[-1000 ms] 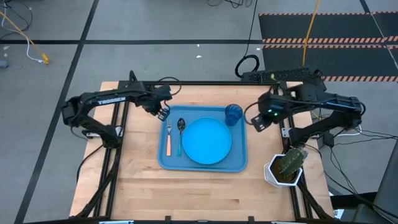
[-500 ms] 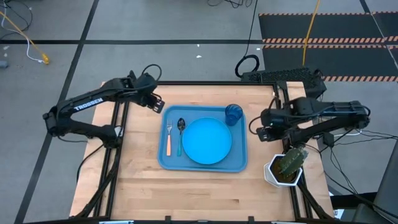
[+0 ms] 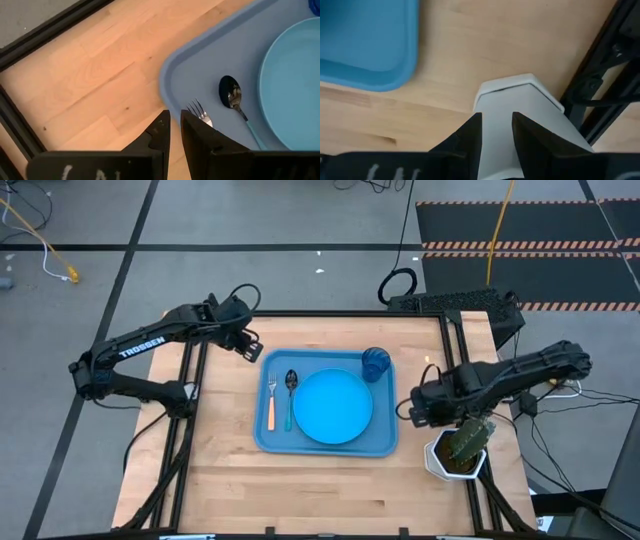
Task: Pick and place plate/cup/fork/spoon on tray
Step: Adjust the white potted plant on the table
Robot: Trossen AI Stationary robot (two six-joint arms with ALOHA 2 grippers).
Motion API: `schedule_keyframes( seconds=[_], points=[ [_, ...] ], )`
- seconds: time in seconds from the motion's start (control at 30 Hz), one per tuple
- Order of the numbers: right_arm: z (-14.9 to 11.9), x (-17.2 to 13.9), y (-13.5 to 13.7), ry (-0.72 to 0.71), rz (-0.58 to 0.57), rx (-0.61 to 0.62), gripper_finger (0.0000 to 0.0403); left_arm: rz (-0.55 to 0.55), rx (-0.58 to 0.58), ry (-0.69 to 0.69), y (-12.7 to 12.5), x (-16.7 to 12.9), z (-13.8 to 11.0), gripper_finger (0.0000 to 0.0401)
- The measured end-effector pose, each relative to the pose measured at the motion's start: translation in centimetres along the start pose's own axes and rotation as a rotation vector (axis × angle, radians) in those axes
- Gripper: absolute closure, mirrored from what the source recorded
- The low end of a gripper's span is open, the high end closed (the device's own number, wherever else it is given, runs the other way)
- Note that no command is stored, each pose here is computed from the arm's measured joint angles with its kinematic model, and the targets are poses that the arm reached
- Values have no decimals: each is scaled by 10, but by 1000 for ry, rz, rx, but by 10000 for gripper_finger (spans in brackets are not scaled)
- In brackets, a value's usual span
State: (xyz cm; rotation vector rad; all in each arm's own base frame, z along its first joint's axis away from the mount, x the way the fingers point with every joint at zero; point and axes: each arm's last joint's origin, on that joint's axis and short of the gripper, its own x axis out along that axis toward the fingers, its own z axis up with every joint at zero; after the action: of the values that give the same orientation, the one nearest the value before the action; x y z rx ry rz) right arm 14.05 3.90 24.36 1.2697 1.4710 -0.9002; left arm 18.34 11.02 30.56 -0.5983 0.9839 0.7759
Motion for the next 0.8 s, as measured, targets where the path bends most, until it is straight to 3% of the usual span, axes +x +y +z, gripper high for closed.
schedule_keyframes(
  seconds=[0.2,0.43,0.8],
  points=[
    [-5,9,-7,-28,-77,-2,305,-1,-18,-3,0,0,0,354],
    [-17,13,-4,106,-50,-45,305,-4,-49,-1,0,0,0,354],
    [-37,17,-5,116,-48,-77,305,-19,-97,6,-2,0,0,354]
  ],
)
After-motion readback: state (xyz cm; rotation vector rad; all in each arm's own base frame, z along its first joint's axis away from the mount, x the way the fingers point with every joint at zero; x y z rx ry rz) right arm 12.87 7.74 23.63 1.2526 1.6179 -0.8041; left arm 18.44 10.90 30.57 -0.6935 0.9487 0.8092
